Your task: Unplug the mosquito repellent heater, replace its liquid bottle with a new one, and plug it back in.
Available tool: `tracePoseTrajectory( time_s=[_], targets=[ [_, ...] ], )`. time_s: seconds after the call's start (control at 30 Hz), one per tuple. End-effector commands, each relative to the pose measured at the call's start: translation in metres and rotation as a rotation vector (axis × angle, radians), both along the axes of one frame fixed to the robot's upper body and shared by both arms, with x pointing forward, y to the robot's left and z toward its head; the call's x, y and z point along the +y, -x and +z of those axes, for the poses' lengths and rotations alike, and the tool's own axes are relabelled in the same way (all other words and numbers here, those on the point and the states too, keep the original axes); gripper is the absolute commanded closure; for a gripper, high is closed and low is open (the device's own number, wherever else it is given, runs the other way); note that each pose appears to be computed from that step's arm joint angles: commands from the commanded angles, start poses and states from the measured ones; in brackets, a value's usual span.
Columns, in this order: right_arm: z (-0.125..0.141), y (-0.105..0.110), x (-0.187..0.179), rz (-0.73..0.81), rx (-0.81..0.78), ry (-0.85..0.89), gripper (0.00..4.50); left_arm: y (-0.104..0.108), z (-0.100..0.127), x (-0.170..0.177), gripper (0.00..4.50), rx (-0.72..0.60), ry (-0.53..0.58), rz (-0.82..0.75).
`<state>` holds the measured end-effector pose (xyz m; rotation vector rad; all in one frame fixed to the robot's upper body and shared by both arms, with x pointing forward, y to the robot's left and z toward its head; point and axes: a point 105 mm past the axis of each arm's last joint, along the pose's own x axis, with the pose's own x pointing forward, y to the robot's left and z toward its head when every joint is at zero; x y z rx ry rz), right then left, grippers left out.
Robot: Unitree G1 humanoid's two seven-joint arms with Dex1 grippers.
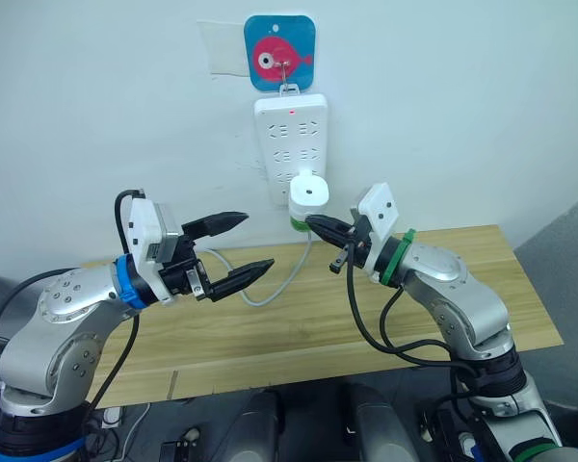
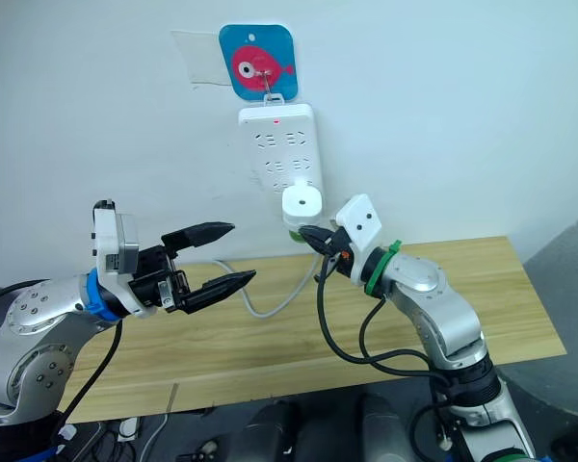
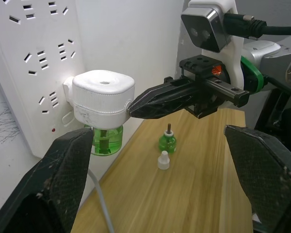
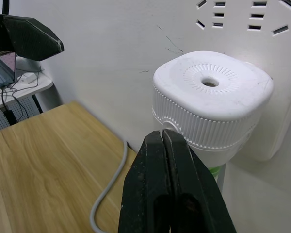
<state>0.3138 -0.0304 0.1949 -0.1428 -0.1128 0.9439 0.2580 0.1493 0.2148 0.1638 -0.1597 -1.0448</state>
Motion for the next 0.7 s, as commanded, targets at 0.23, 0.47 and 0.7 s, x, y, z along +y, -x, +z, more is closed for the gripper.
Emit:
tracePoseTrajectory(
  time_s=[0.23, 0.47, 0.7],
  targets=[
    [0.021, -0.016, -0.015, -0.117, -0.027, -0.085, 4.46, 0.001, 0.007, -0.002, 0.00, -0.038, -0.003, -0.016],
    [0.022, -0.015, -0.015, -0.111, -0.037, -0.070, 4.46, 0.000, 0.007, -0.002, 0.00, -0.039, -0.002, -0.021],
    [0.013, 0.019, -0.012, 0.074, -0.067, 0.032, 4.46, -0.001, 0.005, 0.002, 0.00, -0.039, -0.009, -0.006]
  ],
)
